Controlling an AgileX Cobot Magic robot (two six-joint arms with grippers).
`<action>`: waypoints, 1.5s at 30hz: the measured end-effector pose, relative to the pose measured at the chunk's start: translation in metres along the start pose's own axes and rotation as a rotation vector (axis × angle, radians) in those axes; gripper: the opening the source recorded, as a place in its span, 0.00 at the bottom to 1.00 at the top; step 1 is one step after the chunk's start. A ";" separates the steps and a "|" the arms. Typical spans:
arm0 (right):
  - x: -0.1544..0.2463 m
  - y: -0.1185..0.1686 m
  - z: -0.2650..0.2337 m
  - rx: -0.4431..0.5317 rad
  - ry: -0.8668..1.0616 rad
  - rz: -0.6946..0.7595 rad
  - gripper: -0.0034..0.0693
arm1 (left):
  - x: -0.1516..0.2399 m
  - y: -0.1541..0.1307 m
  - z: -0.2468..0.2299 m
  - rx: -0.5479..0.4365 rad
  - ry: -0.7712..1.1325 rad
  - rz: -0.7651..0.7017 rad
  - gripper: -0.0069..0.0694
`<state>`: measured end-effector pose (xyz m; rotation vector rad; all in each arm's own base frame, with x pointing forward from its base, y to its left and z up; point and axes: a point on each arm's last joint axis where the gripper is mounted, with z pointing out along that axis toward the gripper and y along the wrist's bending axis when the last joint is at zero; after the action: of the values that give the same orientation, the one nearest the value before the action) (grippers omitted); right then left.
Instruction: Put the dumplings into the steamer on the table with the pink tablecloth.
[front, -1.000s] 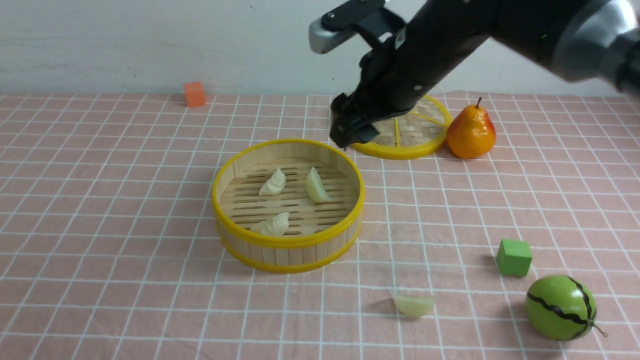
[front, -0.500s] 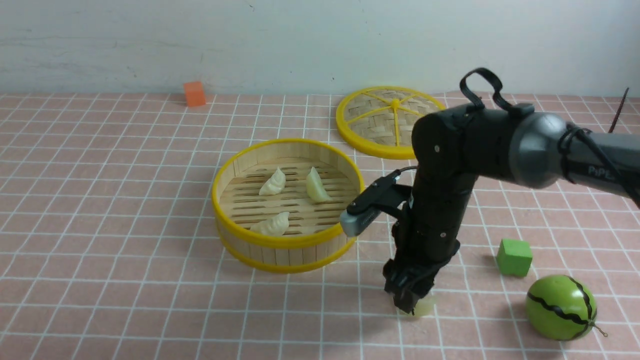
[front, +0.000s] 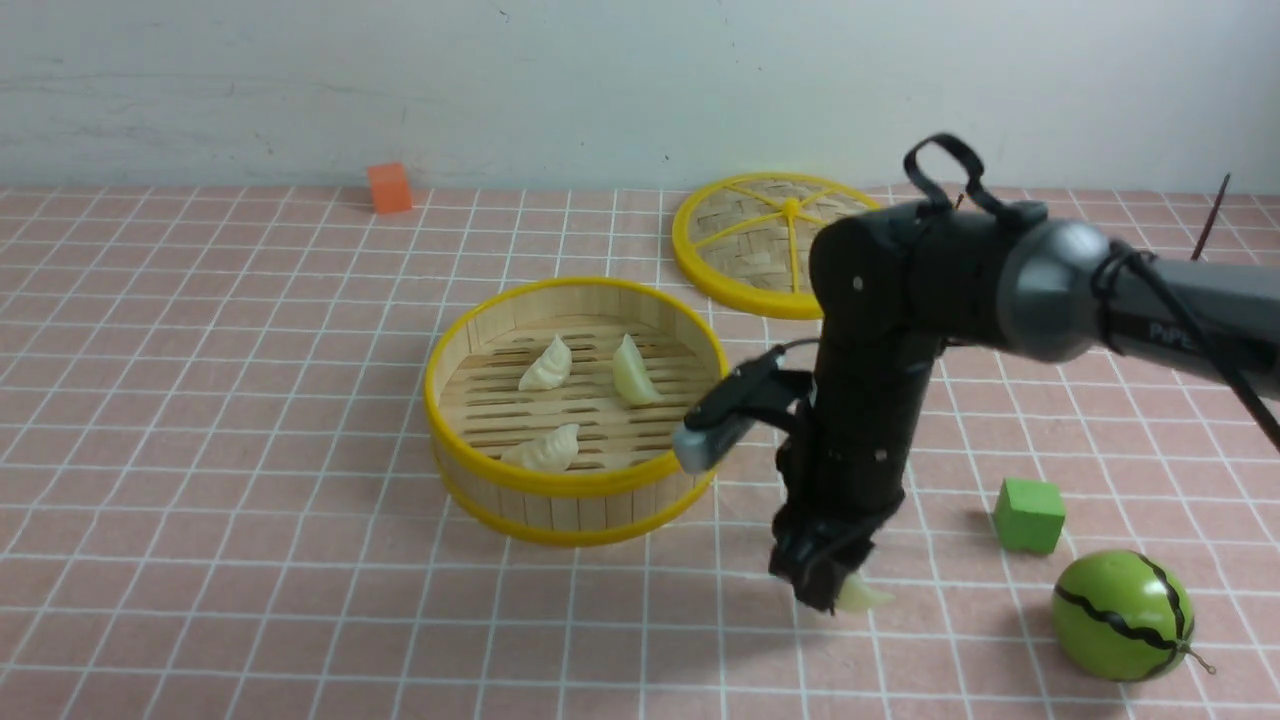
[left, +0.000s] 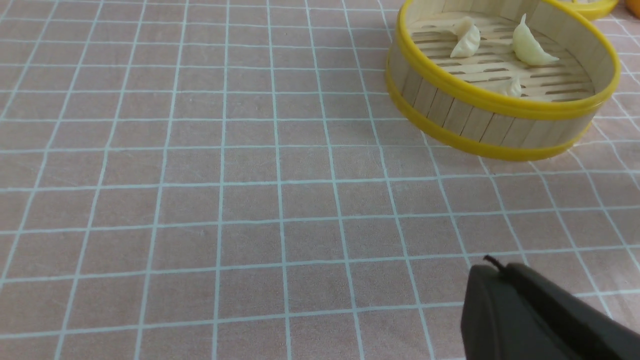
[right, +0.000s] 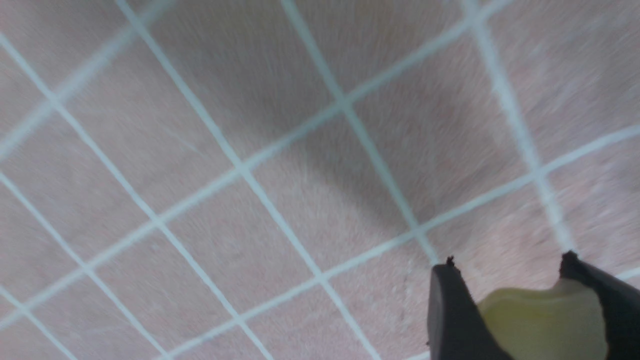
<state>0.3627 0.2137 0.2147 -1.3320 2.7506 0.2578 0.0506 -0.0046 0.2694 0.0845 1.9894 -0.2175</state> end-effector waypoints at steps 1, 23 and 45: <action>-0.002 0.000 -0.003 0.001 -0.013 0.000 0.41 | 0.000 0.000 0.000 0.000 0.000 0.000 0.07; -0.090 -0.020 0.020 -0.061 -0.476 0.080 0.75 | -0.001 0.000 0.000 0.000 -0.006 0.002 0.07; 0.055 0.048 -0.257 0.343 -0.619 0.264 0.02 | -0.001 0.000 0.000 0.000 -0.006 0.002 0.10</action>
<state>0.2923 0.1537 0.4654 -0.6581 2.2912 0.1649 0.0508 -0.0047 0.2699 0.0863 1.9832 -0.2164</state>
